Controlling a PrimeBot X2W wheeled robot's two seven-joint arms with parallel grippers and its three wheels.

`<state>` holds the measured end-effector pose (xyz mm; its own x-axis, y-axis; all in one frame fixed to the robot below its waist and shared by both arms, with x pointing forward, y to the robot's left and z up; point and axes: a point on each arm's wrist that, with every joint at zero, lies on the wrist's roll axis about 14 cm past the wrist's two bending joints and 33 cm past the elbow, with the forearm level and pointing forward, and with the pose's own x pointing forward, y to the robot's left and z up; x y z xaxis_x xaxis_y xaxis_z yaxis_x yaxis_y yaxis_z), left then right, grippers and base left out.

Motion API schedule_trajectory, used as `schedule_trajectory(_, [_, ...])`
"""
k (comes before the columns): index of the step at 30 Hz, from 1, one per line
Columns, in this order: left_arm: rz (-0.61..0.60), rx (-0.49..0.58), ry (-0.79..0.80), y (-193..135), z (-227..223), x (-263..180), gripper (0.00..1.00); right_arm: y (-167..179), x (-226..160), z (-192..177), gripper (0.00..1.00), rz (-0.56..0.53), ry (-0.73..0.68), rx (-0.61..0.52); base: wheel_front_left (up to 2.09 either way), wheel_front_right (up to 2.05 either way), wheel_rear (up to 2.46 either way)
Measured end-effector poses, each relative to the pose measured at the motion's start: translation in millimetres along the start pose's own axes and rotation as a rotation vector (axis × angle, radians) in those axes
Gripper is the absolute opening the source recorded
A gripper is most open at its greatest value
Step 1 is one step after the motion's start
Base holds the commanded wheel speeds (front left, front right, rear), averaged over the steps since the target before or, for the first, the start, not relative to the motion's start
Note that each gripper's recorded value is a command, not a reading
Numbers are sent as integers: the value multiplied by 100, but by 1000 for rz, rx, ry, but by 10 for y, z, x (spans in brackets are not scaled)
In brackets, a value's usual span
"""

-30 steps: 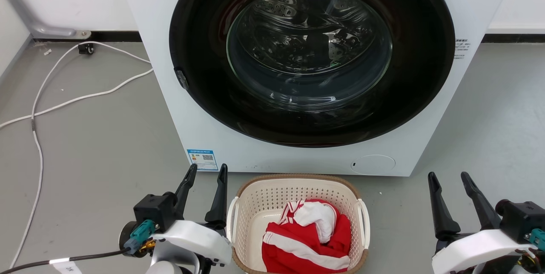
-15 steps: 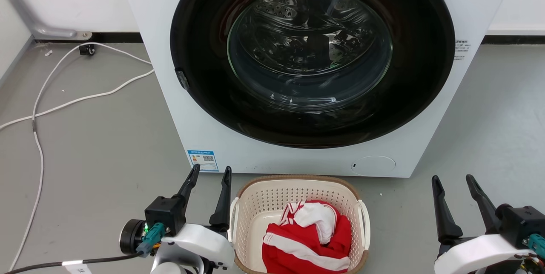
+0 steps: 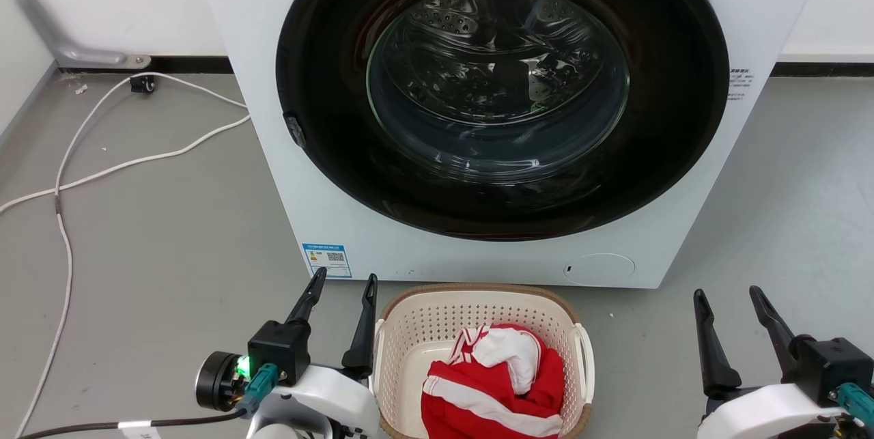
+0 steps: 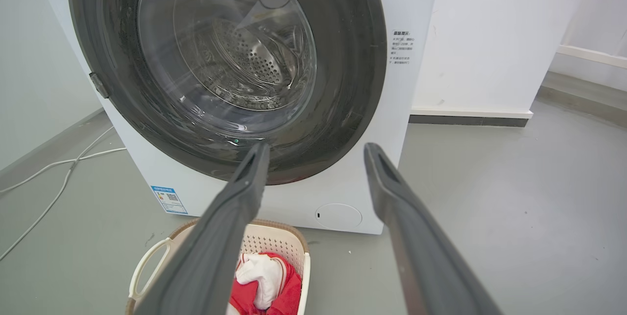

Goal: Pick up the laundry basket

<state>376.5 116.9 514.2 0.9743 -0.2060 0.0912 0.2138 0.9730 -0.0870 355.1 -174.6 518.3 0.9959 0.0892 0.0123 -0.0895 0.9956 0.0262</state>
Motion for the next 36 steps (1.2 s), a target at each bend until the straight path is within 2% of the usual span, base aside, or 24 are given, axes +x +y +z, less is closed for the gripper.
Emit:
schedule_trajectory(25, [25, 18, 13, 59, -58, -1, 100, -29, -4, -127, 100, -8, 29, -10, 0, 0, 0])
schedule_trajectory(32, [30, 20, 30, 126, -110, 196, 100, -103, 80, -314, 100, -28, 100, -4, 0, 0, 0])
schedule_trajectory(36, [28, 13, 76, 182, -269, 382, 100, -148, 185, -542, 100, -39, 167, 4, 0, 0, 0])
